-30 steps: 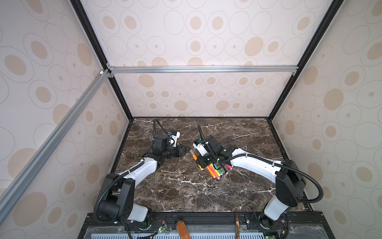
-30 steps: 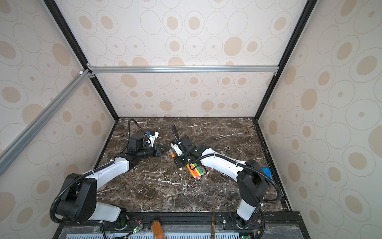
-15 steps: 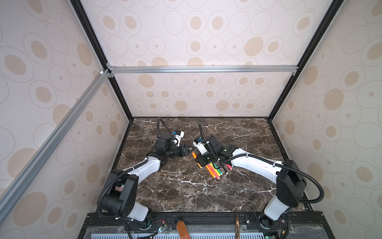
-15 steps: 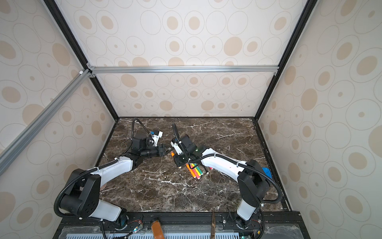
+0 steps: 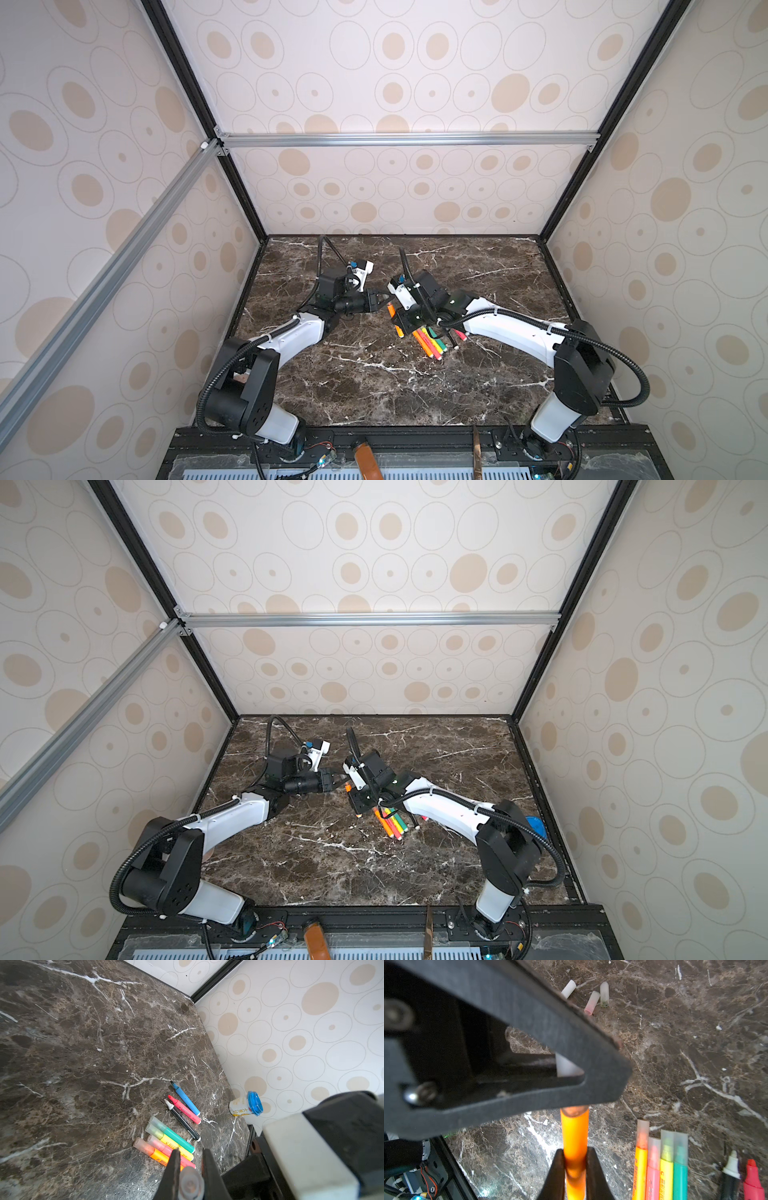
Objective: Remove pen caps from pens
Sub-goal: Open the pen cap on the pen.
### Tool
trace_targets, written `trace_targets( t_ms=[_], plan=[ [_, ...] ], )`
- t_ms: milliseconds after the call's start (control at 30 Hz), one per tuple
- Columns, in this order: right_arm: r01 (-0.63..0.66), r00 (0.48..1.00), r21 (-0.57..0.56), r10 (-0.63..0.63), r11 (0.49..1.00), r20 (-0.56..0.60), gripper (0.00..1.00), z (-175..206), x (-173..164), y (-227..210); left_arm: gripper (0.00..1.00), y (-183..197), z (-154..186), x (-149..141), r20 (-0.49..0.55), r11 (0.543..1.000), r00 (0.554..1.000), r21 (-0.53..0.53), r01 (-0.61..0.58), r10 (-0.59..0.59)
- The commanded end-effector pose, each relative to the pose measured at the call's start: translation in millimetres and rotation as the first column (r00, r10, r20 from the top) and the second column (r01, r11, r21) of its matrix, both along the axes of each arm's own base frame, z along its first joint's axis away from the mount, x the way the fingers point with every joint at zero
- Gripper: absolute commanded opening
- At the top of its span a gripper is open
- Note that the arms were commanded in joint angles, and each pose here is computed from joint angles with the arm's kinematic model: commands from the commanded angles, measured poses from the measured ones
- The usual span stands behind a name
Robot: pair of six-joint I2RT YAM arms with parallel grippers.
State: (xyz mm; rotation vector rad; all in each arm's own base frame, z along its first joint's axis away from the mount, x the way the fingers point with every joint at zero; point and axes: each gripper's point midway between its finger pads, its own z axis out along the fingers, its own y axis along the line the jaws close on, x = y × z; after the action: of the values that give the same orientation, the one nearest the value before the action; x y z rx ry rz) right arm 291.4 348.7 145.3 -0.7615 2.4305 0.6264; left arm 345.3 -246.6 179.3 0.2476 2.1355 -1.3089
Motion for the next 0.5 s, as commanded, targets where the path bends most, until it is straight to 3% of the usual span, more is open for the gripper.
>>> trace_targets(
  t_ms=[0, 67, 200, 467],
  plan=[
    [0.003, 1.000, 0.030, -0.003, 1.000, -0.004, 0.23, 0.1, 1.7, 3.8, 0.02, -4.9, 16.7, 4.2, 0.049, 1.000, 0.999, -0.017, 0.009, -0.008],
    [-0.005, 1.000, 0.055, 0.005, 0.998, -0.004, 0.33, -1.5, 0.8, 7.5, 0.00, -4.6, 16.5, 4.5, 0.046, 1.000, 0.999, -0.022, 0.006, -0.005],
    [-0.009, 1.000, 0.079, 0.009, 0.997, 0.003, 0.33, -3.9, 2.8, 10.1, 0.00, -7.0, 23.1, 2.7, 0.052, 0.999, 0.999, -0.047, 0.016, -0.013],
    [-0.001, 1.000, 0.076, 0.000, 0.997, 0.005, 0.17, -11.9, 8.2, 9.3, 0.00, -8.2, 31.8, 2.7, 0.067, 0.998, 0.998, -0.060, 0.022, -0.018]
  ],
)
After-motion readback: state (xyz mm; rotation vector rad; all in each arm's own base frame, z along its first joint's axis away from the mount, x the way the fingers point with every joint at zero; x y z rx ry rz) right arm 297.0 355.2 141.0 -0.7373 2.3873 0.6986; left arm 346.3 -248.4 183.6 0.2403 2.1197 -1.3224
